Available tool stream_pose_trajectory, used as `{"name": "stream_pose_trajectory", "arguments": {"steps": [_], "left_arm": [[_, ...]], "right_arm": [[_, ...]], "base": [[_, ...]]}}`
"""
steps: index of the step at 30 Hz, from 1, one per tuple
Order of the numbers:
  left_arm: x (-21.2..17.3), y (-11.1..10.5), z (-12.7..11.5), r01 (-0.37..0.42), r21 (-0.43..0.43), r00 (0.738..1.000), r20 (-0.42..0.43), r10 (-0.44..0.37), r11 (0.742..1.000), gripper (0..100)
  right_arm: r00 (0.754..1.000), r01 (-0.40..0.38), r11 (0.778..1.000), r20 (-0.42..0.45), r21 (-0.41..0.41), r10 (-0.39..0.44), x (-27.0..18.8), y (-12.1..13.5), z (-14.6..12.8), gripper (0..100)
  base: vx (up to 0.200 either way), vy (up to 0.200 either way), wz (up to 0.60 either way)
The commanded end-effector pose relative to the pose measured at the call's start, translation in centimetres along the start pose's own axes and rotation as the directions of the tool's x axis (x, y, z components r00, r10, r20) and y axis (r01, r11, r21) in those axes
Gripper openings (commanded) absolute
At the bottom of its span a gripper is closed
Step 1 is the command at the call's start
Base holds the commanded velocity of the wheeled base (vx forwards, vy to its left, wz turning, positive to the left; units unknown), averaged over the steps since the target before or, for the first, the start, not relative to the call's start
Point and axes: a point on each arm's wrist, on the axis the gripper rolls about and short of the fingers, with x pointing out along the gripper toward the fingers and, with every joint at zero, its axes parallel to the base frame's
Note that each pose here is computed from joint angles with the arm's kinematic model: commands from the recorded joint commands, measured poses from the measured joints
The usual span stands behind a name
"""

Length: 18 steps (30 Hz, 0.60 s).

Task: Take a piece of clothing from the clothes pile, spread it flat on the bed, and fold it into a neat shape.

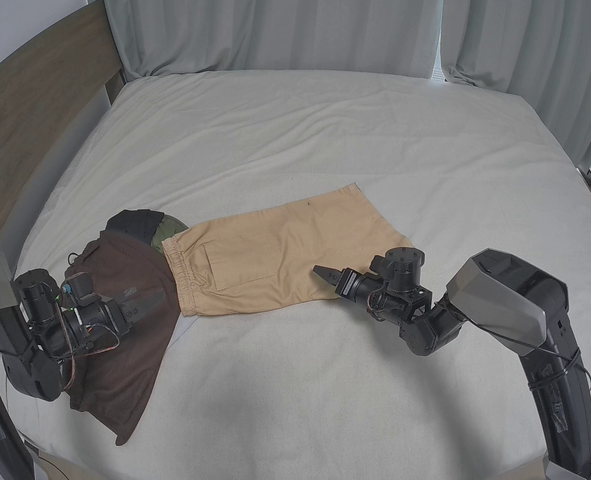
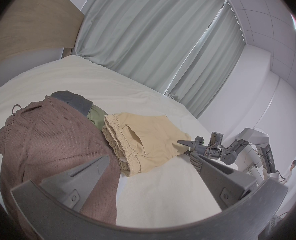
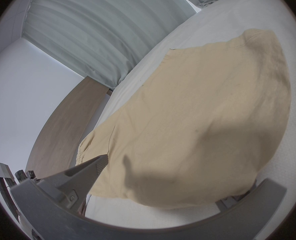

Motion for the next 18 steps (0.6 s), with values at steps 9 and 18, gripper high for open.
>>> {"name": "stream_pose_trajectory", "arguments": {"steps": [9,18], "left_arm": [[0.2,0.3,-0.3,0.000,-0.007,1.000,-0.007,0.000,1.000,100],[0.2,0.1,-0.4,0.006,-0.011,1.000,-0.013,-0.007,1.000,100]], "right_arm": [[1.000,0.025,1.000,-0.016,0.007,-0.025,0.5,-1.2,-1.3,0],[0.998,0.052,0.999,-0.031,-0.008,-0.052,-1.1,-0.7,-1.2,0]], "base": [[0.000,0.000,0.00],[0.000,0.000,0.00]]}}
